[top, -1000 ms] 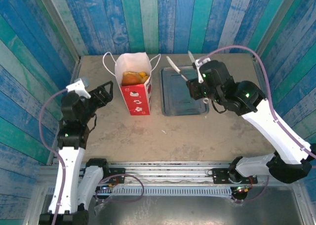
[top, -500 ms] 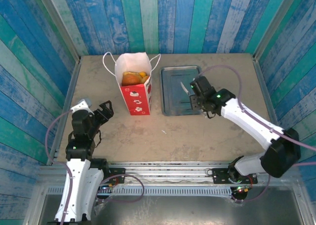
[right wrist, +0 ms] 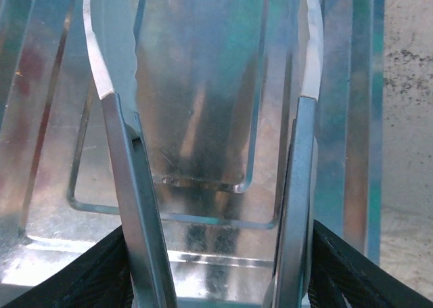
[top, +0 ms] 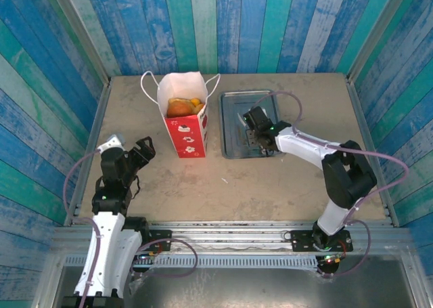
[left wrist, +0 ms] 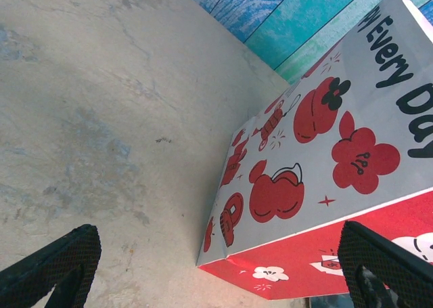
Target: Place the fake bread into the paper bag
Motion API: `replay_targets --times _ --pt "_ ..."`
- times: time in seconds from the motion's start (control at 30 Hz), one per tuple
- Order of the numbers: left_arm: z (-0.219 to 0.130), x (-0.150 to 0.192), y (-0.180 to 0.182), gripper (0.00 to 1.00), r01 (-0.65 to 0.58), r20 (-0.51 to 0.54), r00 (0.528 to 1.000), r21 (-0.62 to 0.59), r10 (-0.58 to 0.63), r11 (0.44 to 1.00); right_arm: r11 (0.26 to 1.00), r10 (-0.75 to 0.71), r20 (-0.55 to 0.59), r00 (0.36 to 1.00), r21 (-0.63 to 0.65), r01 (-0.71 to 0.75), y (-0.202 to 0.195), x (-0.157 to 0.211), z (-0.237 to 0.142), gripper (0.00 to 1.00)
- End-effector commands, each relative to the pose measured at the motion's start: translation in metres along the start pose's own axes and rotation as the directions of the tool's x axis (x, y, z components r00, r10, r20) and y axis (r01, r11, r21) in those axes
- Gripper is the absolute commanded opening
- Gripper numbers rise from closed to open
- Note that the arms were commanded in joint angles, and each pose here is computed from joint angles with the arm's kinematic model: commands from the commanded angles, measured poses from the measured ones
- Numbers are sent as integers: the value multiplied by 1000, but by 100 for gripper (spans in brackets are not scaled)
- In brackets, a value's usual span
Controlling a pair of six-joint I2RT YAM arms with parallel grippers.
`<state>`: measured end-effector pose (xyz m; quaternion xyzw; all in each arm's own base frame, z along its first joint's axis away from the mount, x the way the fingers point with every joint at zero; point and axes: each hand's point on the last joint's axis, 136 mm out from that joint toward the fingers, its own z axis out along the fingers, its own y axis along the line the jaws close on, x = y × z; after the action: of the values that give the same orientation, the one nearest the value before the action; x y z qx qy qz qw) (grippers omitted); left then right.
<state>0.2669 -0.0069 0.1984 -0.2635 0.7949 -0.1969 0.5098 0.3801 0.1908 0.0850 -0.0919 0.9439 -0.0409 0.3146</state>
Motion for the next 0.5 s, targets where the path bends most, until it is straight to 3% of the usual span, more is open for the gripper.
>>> replay_targets --times 0.0,0.3,0.47 --pt "-1 -13 -8 94 -1 39 999 18 0 1000 999 32 0 999 2 -32 2 1 10 64" --pt "-3 -17 -12 94 -14 45 999 23 13 1000 1000 30 -146 989 10 -29 3 46 28 65" --pt "-7 -24 -16 94 -11 74 997 32 8 999 1000 18 -166 986 12 -16 0 53 25 73"
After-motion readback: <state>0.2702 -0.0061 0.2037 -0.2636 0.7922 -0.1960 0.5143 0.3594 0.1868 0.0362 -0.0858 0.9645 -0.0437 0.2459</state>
